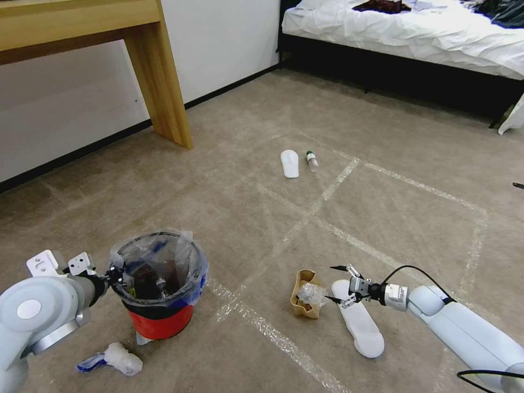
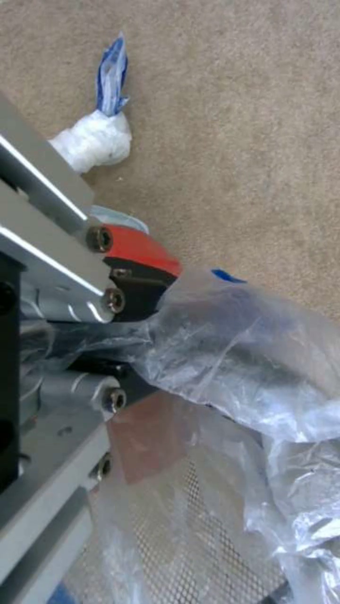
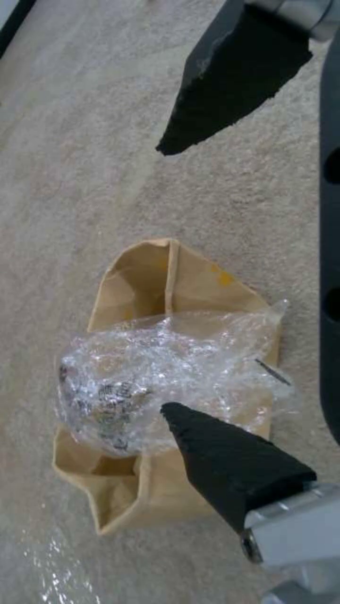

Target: Pick up the trash bin and place the garbage on the floor into it.

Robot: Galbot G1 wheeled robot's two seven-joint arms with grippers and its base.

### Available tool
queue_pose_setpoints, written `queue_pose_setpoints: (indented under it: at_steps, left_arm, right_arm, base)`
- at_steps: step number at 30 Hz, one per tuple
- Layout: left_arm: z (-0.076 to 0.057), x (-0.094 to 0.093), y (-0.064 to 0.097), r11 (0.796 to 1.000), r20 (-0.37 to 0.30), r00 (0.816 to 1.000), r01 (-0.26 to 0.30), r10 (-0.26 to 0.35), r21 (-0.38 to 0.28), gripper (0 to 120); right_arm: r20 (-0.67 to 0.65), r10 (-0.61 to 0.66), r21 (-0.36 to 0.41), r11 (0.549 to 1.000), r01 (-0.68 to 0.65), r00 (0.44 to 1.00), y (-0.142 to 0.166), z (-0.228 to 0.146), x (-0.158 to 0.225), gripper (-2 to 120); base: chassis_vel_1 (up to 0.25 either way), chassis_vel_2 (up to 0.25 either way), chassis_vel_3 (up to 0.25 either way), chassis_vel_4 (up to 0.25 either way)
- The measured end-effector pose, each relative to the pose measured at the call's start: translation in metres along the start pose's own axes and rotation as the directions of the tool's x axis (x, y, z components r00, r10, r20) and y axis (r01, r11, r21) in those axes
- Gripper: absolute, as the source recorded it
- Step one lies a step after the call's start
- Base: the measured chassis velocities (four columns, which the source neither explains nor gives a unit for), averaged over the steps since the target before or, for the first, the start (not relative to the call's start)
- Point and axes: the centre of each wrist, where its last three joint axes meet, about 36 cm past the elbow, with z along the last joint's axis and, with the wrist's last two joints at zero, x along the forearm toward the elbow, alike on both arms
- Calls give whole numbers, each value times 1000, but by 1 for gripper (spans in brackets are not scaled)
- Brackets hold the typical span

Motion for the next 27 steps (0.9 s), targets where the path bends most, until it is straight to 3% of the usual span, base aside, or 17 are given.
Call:
queue_pose_setpoints:
  at_steps: [15, 27]
  left_arm:
    - [5, 0, -1, 1000, -3, 1000, 1, -1, -7, 4]
    - [6, 0, 0, 1000, -6, 1000, 3, -3, -5, 4]
  right_arm:
    - [43, 20, -72, 997, -17, 999, 19, 3, -14, 100]
    - [86, -15, -55, 998, 19, 996, 27, -11, -21, 100]
  base:
    - [0, 0, 0, 0]
    - [0, 0, 0, 0]
